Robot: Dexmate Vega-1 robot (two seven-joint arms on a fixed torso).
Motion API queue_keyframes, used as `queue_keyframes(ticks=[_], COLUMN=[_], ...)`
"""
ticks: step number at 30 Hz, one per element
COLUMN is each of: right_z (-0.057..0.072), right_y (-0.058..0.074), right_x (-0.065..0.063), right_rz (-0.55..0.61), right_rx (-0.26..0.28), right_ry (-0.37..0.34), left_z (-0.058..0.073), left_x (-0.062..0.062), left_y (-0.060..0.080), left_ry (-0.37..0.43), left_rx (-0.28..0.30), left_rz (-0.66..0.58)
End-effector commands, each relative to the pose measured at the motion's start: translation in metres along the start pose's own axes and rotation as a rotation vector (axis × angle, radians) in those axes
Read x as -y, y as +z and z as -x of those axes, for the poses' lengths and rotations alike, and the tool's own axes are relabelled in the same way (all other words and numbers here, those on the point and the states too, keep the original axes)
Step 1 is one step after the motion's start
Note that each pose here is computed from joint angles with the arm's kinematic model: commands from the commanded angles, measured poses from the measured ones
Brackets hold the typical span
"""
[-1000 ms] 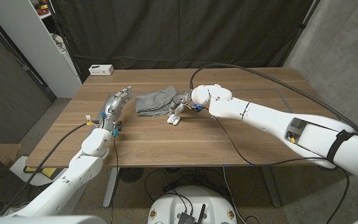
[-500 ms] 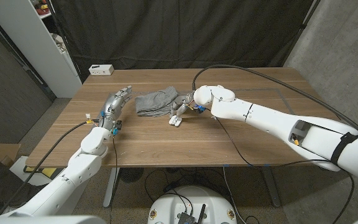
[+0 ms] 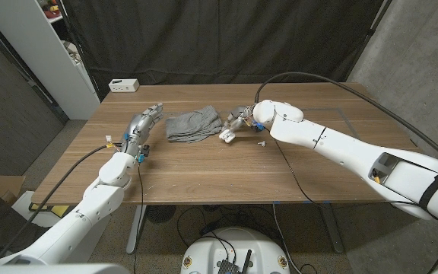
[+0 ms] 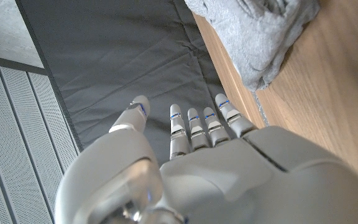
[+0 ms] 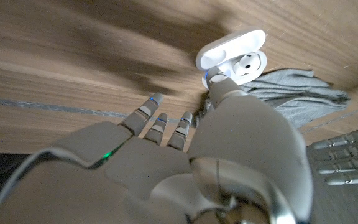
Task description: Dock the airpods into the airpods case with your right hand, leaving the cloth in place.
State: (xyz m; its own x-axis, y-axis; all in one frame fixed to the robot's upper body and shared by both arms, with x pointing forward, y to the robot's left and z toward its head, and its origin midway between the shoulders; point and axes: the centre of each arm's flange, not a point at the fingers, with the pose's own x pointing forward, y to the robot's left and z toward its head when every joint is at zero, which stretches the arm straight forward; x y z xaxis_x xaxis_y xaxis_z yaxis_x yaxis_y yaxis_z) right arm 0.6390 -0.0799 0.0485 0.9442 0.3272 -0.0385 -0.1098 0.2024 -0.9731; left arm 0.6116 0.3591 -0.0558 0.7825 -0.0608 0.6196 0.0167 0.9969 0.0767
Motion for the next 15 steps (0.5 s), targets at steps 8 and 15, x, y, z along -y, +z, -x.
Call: queue_keyframes(ticks=[8,15], right_z=[0.018,0.014], right_y=[-0.082,-0.098], right_x=[0.006,-0.006], right_rz=[-0.248,-0.294], right_rx=[-0.183,-0.235], right_ry=[-0.236,-0.264], left_z=[-0.010,-0.012], left_x=[0.009,0.011], left_y=[0.007,0.010], left_ry=[-0.029,-0.036], left_rx=[-0.007,-0.009], left_rz=[-0.018,-0.027])
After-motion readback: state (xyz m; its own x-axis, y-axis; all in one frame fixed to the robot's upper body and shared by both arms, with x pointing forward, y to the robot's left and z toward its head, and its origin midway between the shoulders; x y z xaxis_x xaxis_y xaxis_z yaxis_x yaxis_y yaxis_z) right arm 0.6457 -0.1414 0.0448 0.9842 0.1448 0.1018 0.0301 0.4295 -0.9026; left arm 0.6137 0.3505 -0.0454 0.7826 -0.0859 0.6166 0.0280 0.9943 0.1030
